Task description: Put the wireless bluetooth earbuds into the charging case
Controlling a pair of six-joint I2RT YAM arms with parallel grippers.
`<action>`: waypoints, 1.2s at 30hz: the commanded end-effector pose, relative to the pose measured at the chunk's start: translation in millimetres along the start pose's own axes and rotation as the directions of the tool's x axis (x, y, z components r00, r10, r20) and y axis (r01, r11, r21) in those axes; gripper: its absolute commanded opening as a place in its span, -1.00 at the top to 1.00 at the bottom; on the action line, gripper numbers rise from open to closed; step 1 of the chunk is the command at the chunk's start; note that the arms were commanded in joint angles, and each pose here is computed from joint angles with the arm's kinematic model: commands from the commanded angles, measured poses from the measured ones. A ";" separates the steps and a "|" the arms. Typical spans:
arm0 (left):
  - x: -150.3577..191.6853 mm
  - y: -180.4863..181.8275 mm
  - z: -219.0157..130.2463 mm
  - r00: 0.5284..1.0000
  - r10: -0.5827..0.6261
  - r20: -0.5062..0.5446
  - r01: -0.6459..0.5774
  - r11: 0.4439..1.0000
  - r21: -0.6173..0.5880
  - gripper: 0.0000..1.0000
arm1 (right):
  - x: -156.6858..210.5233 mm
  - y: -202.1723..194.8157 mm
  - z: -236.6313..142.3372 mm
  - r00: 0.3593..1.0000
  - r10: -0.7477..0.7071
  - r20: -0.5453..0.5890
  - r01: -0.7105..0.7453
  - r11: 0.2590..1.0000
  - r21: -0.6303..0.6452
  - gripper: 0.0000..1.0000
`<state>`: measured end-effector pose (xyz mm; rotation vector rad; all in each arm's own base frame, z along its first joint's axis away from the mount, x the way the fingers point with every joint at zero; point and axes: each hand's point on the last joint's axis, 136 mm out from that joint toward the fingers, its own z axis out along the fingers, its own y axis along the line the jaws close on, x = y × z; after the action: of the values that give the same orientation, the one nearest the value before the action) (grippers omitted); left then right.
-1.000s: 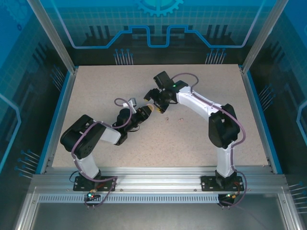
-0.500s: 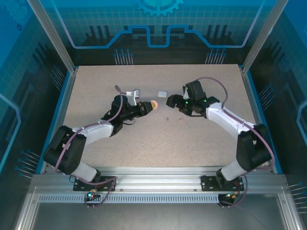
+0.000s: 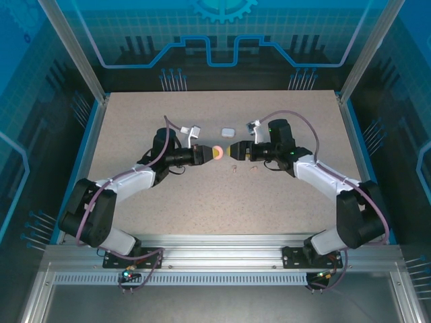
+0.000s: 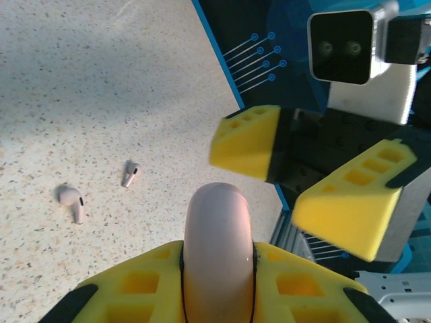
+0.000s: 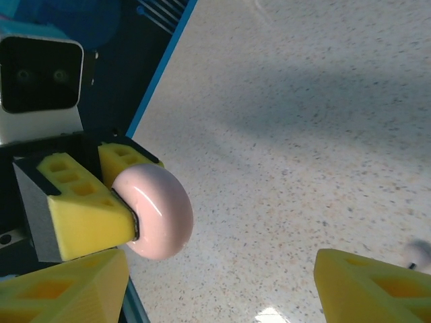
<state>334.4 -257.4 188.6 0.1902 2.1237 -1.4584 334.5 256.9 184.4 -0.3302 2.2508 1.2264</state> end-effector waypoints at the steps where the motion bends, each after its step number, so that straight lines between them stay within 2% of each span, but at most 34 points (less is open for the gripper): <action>1: -9.4 -21.3 -3.1 0.999 0.054 -0.004 -0.054 0.997 0.056 1.00 | -6.6 20.1 9.5 0.997 -0.070 -0.008 0.070 0.994 -0.083 -0.45; 11: -12.5 -27.8 -3.5 0.998 0.064 -0.006 -0.063 0.995 0.072 1.00 | -2.9 20.2 26.5 0.997 -0.068 -0.043 0.065 0.995 -0.080 -0.40; 18: -12.5 -42.8 -9.9 0.996 0.088 -0.006 -0.087 0.990 0.108 1.00 | -6.1 -44.6 21.5 0.997 0.081 0.013 -0.082 0.995 0.053 -0.28; 21: -12.6 -46.7 -11.9 0.996 0.093 -0.003 -0.092 0.989 0.114 1.00 | -5.7 -58.7 19.0 0.992 0.125 0.021 -0.126 0.990 0.064 -0.24; 26: -11.5 -46.6 -12.6 0.995 0.095 -0.002 -0.094 0.989 0.112 1.00 | -7.1 -39.4 2.7 0.995 0.096 0.034 -0.097 0.995 0.029 -0.24; 29: -11.1 -44.6 -11.4 0.996 0.093 -0.003 -0.092 0.989 0.112 1.00 | -10.0 -13.6 -8.4 0.997 0.060 0.038 -0.058 0.997 -0.048 -0.23; 32: -12.7 -44.9 -10.5 0.996 0.091 0.001 -0.091 0.989 0.117 1.00 | -9.3 14.8 -12.6 1.000 0.017 0.016 -0.015 0.991 -0.136 -0.22; 36: -15.2 -47.3 -9.8 0.995 0.097 0.007 -0.097 0.988 0.122 1.00 | -6.6 33.9 -9.4 1.000 -0.018 -0.005 0.017 0.987 -0.160 -0.14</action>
<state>324.7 -258.9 216.8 0.2589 2.0702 -1.5096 332.9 254.3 199.1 -0.3259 2.1885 1.3463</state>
